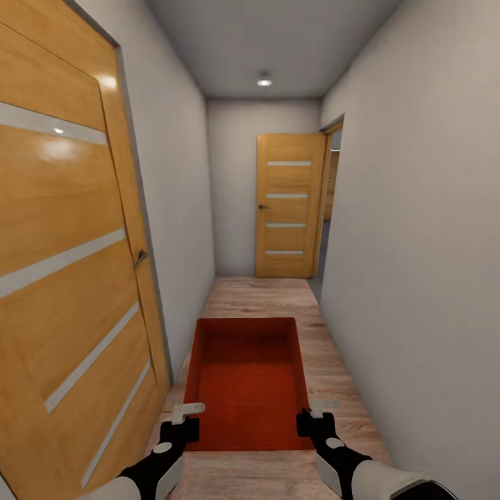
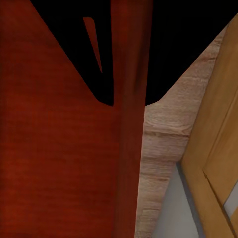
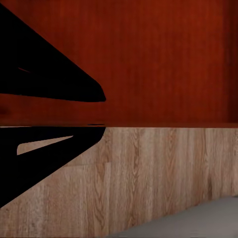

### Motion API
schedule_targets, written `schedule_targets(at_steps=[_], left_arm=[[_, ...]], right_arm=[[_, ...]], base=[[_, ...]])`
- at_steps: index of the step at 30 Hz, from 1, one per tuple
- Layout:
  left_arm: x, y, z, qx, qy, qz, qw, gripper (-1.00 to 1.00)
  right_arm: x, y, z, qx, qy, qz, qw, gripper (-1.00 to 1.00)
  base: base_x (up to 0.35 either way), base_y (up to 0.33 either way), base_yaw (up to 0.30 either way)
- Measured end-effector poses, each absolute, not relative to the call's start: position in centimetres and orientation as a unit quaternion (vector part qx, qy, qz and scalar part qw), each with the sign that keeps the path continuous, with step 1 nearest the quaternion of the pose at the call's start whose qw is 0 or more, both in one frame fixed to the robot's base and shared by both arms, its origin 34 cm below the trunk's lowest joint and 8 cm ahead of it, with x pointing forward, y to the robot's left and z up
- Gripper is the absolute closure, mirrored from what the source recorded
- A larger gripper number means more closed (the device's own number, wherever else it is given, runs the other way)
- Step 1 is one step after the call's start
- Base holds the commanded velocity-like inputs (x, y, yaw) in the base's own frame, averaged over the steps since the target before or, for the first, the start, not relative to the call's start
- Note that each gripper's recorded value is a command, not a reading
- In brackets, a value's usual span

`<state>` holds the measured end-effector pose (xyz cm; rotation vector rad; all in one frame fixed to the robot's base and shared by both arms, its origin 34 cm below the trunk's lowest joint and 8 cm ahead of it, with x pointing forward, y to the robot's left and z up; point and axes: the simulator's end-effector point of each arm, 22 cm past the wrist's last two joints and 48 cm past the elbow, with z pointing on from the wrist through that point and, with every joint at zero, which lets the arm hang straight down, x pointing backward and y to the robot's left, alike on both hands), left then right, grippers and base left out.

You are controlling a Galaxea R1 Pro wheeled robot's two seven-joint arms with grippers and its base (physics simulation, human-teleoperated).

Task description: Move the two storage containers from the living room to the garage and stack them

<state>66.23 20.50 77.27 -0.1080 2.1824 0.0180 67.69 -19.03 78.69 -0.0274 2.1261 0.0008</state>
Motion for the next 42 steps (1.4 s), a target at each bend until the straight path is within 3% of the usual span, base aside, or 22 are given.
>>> schedule_targets(at_steps=[42], left_arm=[[66.24, 20.5, 77.27, -0.044, 0.887, 0.007, 0.46, 1.0]], right_arm=[[67.69, -19.03, 78.69, -0.011, 0.874, 0.0, 0.486, 1.0]], base=[[0.322, 0.0, 0.0]])
